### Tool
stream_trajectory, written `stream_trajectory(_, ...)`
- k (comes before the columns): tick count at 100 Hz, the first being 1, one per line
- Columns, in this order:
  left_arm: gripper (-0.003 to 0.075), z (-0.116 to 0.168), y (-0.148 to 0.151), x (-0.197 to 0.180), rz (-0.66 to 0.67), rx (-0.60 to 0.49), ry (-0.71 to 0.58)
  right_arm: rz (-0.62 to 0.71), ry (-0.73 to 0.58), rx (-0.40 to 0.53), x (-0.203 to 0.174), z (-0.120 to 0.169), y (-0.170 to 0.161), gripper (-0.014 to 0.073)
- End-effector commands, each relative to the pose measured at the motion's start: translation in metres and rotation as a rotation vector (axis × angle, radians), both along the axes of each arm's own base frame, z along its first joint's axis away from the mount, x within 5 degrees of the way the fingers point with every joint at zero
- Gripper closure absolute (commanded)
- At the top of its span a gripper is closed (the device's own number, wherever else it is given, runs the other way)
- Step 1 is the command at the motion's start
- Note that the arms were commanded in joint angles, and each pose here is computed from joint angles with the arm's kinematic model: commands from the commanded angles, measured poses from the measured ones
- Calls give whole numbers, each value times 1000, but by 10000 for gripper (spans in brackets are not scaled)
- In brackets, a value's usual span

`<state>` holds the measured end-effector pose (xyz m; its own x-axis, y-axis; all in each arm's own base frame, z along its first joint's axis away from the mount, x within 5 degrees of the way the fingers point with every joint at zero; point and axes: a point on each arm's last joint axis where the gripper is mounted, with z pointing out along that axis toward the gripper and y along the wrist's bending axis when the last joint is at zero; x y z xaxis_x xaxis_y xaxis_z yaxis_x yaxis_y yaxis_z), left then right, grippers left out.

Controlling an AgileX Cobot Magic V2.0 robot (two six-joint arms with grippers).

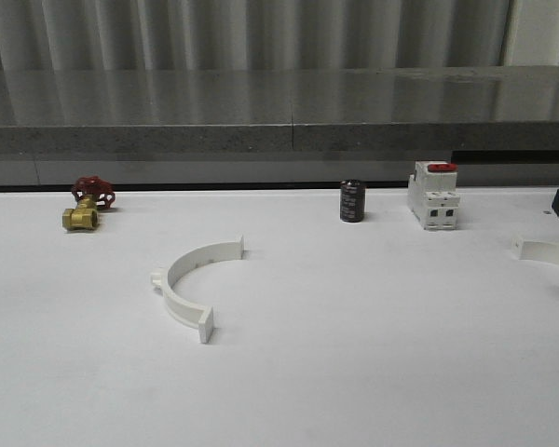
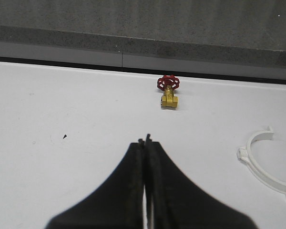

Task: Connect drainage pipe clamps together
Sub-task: 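Lower the right gripper onto the other white half-ring clamp's end tab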

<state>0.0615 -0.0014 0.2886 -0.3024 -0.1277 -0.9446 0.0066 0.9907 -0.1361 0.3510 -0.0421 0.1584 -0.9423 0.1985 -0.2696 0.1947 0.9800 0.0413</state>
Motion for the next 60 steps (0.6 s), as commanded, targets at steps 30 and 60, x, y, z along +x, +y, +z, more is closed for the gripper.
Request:
stream_trajectory(30,740,14,-1,1,-6,-10,-89,-12,-66,7,3,22,-2,425)
stream_trajectory(60,740,14,-1,1,-6,-10,-89,-13,-64,8,3,22,-2,425)
